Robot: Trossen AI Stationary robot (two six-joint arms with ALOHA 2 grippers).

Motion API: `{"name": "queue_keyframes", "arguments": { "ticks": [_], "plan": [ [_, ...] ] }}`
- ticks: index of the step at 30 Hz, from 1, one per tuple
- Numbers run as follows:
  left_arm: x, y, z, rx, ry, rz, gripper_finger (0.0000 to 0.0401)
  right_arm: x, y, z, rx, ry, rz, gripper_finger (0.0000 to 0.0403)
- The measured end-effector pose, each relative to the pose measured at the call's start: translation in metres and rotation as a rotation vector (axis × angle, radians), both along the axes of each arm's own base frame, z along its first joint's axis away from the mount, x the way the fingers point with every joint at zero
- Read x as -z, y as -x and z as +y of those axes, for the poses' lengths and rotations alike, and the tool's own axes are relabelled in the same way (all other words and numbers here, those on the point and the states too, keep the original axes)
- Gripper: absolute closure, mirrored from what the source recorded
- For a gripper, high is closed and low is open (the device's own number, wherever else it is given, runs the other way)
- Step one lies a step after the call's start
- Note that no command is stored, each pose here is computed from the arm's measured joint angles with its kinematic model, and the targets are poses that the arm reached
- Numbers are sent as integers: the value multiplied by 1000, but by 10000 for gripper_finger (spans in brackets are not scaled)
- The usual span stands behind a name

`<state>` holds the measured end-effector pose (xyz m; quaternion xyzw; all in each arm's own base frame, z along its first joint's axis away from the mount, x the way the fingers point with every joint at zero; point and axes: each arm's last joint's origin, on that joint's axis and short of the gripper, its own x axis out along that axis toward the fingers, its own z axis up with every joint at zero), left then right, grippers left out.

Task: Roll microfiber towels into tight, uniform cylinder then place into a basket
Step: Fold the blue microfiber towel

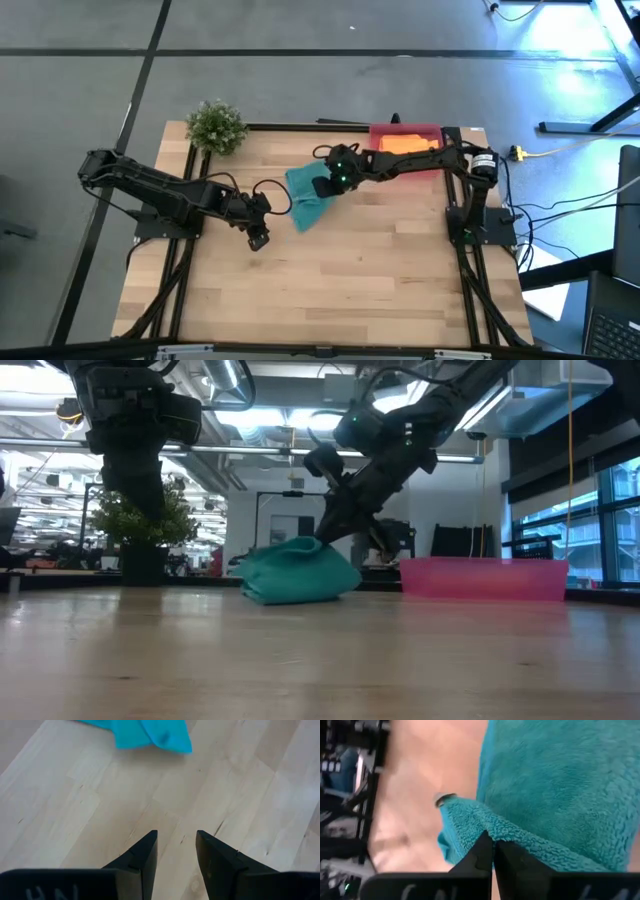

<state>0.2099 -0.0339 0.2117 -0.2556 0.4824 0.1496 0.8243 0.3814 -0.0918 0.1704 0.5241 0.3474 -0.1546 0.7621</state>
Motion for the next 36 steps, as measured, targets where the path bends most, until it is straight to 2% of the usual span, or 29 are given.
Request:
{"name": "queue_keyframes", "arguments": {
  "ticks": [4, 8, 11, 15, 19, 22, 27, 31, 36],
  "plan": [
    [0, 0, 0, -2, 1, 0, 276, 0, 2, -11, 53, 30, 1, 397],
    [0, 0, 0, -2, -1, -1, 276, -2, 1, -14, 43, 23, -34, 397],
    [0, -1, 4, -46, -55, -11, 276, -2, 1, -13, 19, 15, -34, 397],
    [-3, -7, 24, -149, -116, -65, 276, -1, 1, -9, -29, -7, -29, 397],
    [-4, -17, 52, -190, -173, -121, 276, -1, 2, -7, -75, -22, -37, 397],
    [5, -22, 76, -231, -169, -92, 276, -1, 2, -7, -103, -23, -39, 397],
    [28, -38, 107, -212, -161, -82, 276, -1, 2, -6, -131, -36, -41, 397],
    [45, -51, 123, -226, -182, -103, 276, -1, 3, -5, -155, -39, -48, 397],
    [62, -56, 136, -258, -190, -78, 276, -1, 3, -5, -167, -51, -53, 397]
  ]
}}
